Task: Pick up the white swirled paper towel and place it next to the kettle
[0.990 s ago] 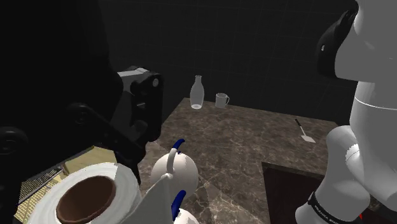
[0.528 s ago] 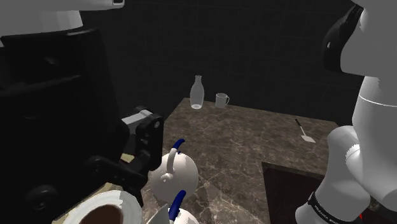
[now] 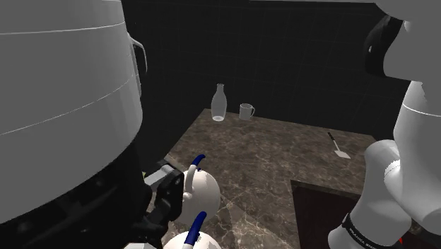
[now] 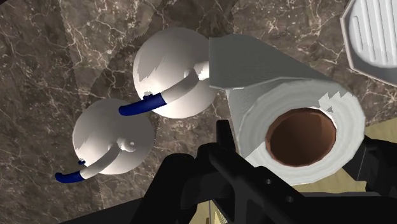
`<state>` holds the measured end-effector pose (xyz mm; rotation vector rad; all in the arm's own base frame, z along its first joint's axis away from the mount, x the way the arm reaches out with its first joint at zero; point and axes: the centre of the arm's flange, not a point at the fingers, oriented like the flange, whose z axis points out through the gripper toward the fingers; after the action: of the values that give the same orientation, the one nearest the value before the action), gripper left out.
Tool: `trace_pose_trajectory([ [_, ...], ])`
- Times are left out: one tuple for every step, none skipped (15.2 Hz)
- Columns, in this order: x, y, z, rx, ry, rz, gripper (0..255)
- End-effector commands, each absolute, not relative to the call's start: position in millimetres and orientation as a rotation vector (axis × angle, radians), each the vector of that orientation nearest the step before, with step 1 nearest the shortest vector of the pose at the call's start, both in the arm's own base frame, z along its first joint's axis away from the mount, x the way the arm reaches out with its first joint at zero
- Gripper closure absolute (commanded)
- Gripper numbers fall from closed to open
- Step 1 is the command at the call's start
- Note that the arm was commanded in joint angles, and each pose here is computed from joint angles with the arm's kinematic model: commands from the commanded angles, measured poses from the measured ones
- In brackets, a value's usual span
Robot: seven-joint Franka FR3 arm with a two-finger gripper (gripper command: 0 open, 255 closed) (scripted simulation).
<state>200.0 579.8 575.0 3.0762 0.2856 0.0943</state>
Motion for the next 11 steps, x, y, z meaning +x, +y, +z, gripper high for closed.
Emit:
trace_pose_trajectory([
  [201, 579, 564, 3.077, 0.285, 0.094, 255],
  [201, 579, 559, 3.077, 0.285, 0.094, 255],
  [201, 579, 554, 3.077, 0.285, 0.094, 255],
  [201, 579, 548, 3.077, 0.285, 0.094, 255],
  [201, 579, 543, 3.077, 0.285, 0.094, 255],
  [201, 579, 538, 3.077, 0.285, 0.094, 255],
  [201, 579, 532, 3.077, 0.285, 0.094, 255],
  [201, 579, 527, 3.077, 0.285, 0.094, 255],
  [201, 579, 522, 3.077, 0.285, 0.094, 255],
  [201, 579, 517, 3.077, 0.285, 0.094, 255],
  [201, 579, 511, 3.077, 0.285, 0.094, 255],
])
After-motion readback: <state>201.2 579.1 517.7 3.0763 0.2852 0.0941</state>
